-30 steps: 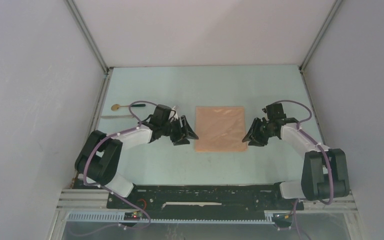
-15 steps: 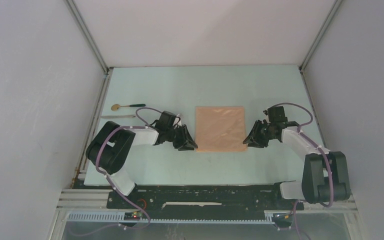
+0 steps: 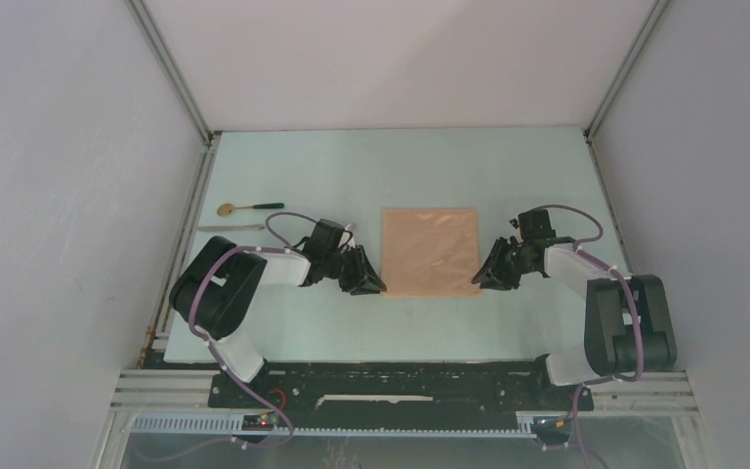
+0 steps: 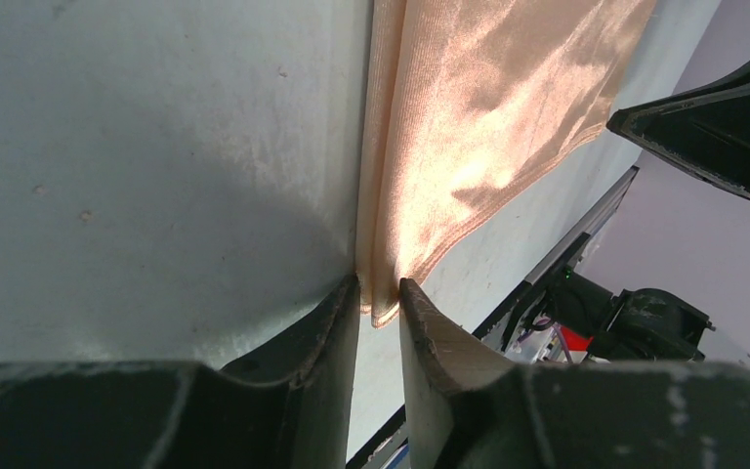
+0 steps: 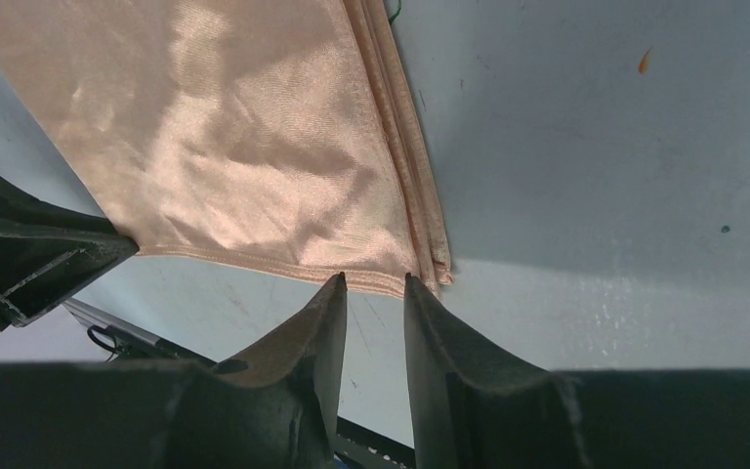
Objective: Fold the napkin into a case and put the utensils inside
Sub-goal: Pick up the top corner of the square-folded napkin from the center of the board.
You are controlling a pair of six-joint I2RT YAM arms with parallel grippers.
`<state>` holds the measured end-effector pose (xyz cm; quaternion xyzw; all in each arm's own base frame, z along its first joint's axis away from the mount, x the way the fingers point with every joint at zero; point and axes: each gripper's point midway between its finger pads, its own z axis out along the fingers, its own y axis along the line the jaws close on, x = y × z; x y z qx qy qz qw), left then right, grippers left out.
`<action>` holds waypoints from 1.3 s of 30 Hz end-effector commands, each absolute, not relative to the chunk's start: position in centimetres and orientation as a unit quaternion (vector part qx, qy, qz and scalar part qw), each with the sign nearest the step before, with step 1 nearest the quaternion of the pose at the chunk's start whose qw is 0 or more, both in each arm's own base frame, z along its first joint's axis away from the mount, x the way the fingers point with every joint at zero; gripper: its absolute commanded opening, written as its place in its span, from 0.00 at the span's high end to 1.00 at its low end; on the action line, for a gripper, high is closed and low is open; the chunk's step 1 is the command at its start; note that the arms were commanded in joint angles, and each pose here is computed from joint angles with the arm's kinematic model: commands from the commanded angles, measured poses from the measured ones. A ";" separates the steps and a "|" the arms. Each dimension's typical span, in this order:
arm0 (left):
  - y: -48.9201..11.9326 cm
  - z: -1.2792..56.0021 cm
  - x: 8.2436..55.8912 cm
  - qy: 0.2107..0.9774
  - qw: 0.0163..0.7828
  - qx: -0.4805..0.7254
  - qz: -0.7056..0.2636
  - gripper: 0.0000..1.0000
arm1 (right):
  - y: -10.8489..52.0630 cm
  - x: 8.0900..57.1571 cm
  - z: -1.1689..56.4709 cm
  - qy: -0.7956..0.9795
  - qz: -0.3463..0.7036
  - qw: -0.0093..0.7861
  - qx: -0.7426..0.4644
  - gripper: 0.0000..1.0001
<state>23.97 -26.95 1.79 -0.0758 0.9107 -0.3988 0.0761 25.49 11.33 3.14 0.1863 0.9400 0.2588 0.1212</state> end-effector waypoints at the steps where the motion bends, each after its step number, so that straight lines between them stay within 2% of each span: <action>1: -26.8 1.0 23.7 0.914 0.075 -0.079 -0.391 0.70 | 11.0 26.0 3.1 0.940 0.254 0.134 0.186 0.62; 11: -26.9 1.1 23.7 0.913 0.073 -0.079 -0.394 0.70 | 10.9 25.8 3.5 0.941 0.251 0.138 0.182 0.61; 18: -26.8 1.0 23.6 0.913 0.073 -0.079 -0.393 0.70 | 10.8 25.5 5.0 0.939 0.254 0.154 0.175 0.55; 39: -27.0 1.4 23.5 0.911 0.074 -0.078 -0.398 0.70 | 11.3 25.6 2.6 0.938 0.264 0.129 0.182 0.55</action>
